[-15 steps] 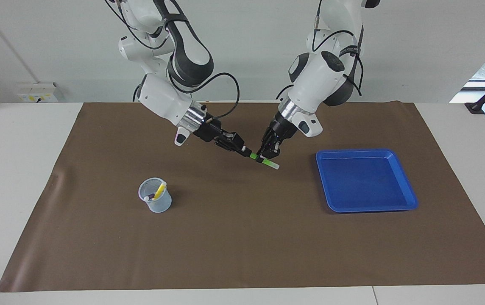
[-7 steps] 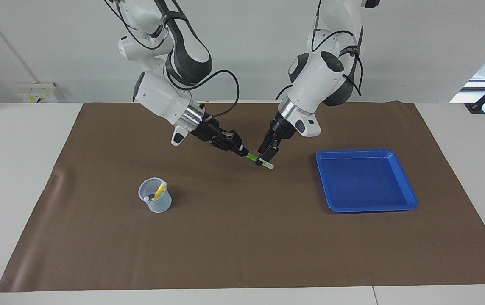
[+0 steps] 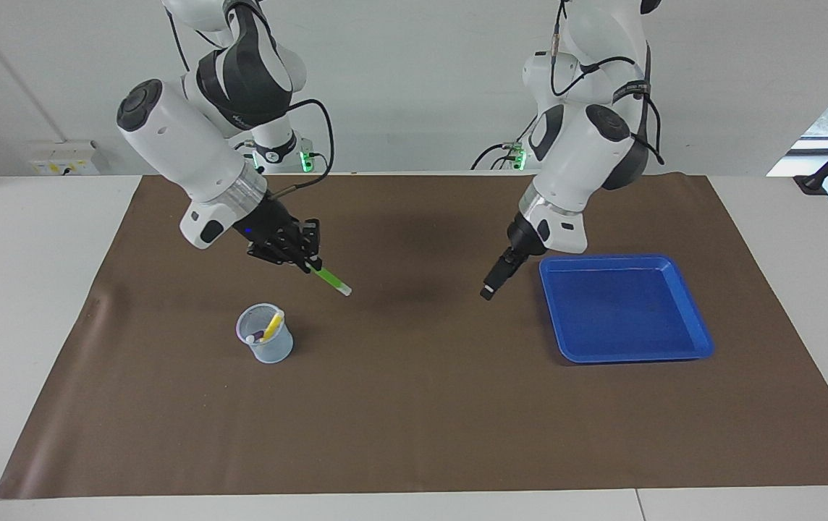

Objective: Transfer and insert pens with both arms

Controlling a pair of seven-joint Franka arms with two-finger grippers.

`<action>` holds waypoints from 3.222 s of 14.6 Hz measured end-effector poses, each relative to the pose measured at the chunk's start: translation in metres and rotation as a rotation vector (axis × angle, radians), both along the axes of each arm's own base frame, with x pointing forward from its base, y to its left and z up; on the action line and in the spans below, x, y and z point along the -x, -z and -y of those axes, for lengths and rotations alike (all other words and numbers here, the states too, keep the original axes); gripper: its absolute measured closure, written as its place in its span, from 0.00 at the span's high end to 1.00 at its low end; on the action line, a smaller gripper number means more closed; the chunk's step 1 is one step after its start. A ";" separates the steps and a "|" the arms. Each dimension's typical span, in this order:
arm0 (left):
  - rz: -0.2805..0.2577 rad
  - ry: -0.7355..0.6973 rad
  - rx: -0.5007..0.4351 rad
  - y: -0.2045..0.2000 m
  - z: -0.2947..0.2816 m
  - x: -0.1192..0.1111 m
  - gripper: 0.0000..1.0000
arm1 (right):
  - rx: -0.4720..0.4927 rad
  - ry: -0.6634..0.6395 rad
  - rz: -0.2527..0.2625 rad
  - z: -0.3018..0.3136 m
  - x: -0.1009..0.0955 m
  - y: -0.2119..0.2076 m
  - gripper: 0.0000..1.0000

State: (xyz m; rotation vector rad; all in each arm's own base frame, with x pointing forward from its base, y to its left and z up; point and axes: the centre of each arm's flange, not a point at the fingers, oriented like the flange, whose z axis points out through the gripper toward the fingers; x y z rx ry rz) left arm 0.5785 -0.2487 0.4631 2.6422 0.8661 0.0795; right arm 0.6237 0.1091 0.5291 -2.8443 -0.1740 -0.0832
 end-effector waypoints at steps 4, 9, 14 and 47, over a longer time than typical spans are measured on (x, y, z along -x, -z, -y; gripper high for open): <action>0.057 0.262 -0.158 0.009 -0.079 -0.021 1.00 | 0.137 -0.199 0.039 0.040 -0.017 0.000 0.18; 0.079 0.435 -0.246 0.002 -0.143 -0.029 1.00 | 0.190 -0.265 0.081 0.044 -0.024 0.025 0.18; 0.064 0.500 -0.258 -0.047 -0.183 -0.010 1.00 | 0.214 -0.288 0.090 0.046 -0.013 0.060 0.18; -0.120 0.702 -0.298 -0.157 -0.203 0.045 1.00 | 0.302 -0.131 -0.062 0.139 0.070 -0.116 1.00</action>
